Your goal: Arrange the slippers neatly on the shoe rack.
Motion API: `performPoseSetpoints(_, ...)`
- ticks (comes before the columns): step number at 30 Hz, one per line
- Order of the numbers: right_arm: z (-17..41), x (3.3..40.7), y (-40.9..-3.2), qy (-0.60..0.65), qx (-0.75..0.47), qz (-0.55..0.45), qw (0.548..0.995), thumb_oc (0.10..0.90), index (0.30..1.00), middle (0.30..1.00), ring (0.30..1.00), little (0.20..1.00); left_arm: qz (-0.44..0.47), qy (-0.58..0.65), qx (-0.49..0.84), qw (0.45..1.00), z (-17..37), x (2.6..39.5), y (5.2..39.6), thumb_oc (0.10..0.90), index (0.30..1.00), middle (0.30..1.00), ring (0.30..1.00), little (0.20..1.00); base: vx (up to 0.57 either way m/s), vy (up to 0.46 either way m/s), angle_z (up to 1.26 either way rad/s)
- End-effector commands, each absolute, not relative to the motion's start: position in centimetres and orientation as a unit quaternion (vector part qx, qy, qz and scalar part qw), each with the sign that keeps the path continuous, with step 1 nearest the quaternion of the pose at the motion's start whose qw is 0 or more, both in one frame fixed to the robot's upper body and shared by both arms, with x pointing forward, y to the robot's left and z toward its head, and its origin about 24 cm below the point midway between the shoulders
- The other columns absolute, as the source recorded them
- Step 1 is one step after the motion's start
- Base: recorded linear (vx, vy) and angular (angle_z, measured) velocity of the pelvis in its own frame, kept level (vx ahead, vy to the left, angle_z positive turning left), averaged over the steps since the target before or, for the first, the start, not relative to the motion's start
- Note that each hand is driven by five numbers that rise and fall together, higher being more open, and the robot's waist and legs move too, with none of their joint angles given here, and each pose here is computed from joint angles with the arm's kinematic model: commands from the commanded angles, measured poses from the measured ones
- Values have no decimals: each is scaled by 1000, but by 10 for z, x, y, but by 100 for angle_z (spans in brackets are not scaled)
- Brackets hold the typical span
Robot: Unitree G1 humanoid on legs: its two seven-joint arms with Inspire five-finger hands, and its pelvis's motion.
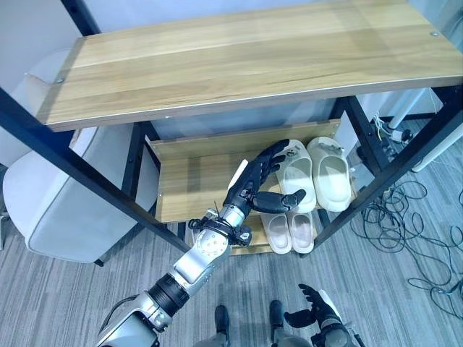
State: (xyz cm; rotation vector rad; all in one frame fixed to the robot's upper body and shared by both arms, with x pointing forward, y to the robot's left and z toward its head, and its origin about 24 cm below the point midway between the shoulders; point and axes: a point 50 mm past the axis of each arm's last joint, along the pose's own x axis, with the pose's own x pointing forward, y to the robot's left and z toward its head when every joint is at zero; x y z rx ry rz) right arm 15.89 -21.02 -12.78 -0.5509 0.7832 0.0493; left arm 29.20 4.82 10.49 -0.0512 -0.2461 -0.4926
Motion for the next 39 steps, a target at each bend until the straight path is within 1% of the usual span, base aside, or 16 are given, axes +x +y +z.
performPoseSetpoints(1,-130,151,-205,372,-266,40,888,800,900,900,900,900,-275,-201,-43,939,133,284,51,800,900,900,900,900,11,5,9)
performPoseSetpoints(5,-133,147,-202,378,-265,47,886,800,900,900,900,900,-272,-153,1,950,100,269,76,800,900,900,900,900,10,12,15)
performPoseSetpoints(6,-133,147,-201,378,-265,48,886,800,900,900,900,900,-272,-153,1,950,100,269,76,800,900,900,900,900,23,18,4)
performPoseSetpoints(7,-135,144,-202,385,-266,49,883,800,900,900,900,900,-257,-110,13,960,77,261,90,800,900,900,900,900,29,13,8)
performPoseSetpoints(9,-137,141,-202,393,-266,51,879,800,900,900,900,900,-239,-68,26,968,57,252,108,800,900,900,900,900,25,16,16)
performPoseSetpoints(11,-138,138,-202,397,-266,51,877,800,900,900,900,900,-231,-53,28,971,50,248,114,800,900,900,900,900,15,13,20)
performPoseSetpoints(19,-147,119,-212,436,-274,53,856,800,900,900,900,900,-190,80,110,972,-8,210,169,800,900,900,900,900,35,28,9)
performPoseSetpoints(21,-149,114,-214,446,-275,53,850,800,900,900,900,900,-178,130,148,964,-32,201,178,800,900,900,900,900,32,34,8)
performPoseSetpoints(22,-150,110,-216,454,-276,54,845,800,900,900,900,900,-169,185,186,950,-56,190,187,800,900,900,900,900,0,0,0)
performPoseSetpoints(23,-150,110,-217,454,-276,54,845,800,900,900,900,900,-169,185,186,950,-56,190,186,800,900,900,900,900,20,36,5)
performPoseSetpoints(25,-154,102,-220,474,-275,53,835,800,900,900,900,900,-147,296,263,907,-103,167,199,800,900,900,900,900,9,38,7)
performPoseSetpoints(26,-154,102,-220,473,-276,52,835,800,900,900,900,900,-147,295,263,907,-104,167,198,800,900,900,900,900,10,28,7)
performPoseSetpoints(28,-157,94,-220,490,-276,57,824,800,900,900,900,900,-133,350,290,881,-124,154,202,800,900,900,900,900,12,24,11)
performPoseSetpoints(29,-157,95,-220,490,-277,57,825,800,900,900,900,900,-133,349,290,881,-124,154,201,800,900,900,900,900,2,26,15)
performPoseSetpoints(32,-161,86,-220,508,-280,59,812,800,900,900,900,900,-112,411,300,853,-142,137,205,800,900,900,900,900,-3,24,2)
performPoseSetpoints(39,-164,72,-224,535,-276,53,797,800,900,900,900,900,-82,467,303,826,-154,118,212,800,900,900,900,900,4,14,-2)
